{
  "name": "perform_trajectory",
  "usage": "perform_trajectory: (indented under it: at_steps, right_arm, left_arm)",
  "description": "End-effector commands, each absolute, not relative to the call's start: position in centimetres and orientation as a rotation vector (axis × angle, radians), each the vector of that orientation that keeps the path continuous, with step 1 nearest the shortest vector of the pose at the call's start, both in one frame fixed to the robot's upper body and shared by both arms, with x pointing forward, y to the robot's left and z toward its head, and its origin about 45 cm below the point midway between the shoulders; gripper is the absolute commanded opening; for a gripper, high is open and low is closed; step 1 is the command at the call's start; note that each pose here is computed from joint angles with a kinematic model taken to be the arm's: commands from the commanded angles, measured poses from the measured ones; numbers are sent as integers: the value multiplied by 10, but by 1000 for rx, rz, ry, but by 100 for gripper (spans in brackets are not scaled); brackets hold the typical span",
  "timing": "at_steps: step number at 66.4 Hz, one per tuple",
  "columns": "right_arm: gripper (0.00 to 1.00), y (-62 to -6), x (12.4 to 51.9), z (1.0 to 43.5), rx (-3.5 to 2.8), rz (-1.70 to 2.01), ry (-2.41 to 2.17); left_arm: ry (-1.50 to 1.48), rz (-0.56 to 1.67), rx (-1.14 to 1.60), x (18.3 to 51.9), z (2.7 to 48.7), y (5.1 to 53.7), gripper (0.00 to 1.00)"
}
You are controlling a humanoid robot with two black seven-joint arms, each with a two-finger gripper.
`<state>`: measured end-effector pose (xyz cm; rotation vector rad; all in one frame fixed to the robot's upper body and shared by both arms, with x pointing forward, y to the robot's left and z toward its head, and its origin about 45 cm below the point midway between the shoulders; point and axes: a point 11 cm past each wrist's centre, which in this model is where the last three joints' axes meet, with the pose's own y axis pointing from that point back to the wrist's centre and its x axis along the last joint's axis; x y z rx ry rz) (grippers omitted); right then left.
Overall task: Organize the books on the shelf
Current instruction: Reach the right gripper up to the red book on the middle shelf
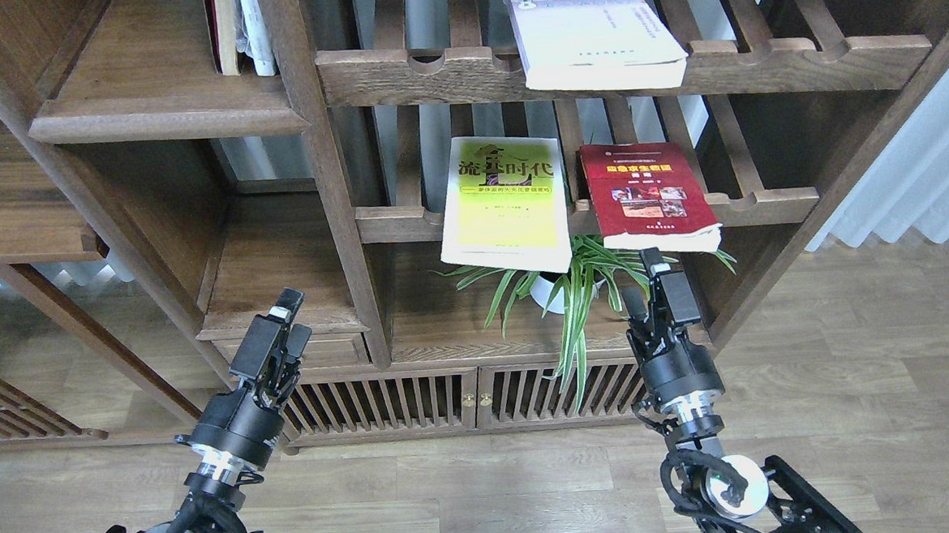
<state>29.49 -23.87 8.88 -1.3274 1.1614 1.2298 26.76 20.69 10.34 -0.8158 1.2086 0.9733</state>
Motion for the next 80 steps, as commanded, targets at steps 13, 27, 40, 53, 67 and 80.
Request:
perform_trajectory:
  at_steps: [13,27,40,53,67,80]
  right_arm:
    - [100,-245,319,100,-1265,1216,1146]
    - [100,-249,317,86,-1237,1256,1217]
    - [100,-252,321,82,-1236,1257,1242]
    - [100,-253,338,85,-1248,1265,1272]
    - [100,-253,343,83,-1234,1290,1316]
    - [99,-257,350,86,-1218,1284,1332]
  left_arm:
    - [1196,992,-834,270,105,214,100]
    - [1193,995,-837,270,105,216,100]
    - [1194,994,-836,270,105,215,100]
    - [1194,994,-836,270,105,215,100]
    - [1192,996,-838,271,105,216,100]
    - [1192,996,-838,271,105,216,100]
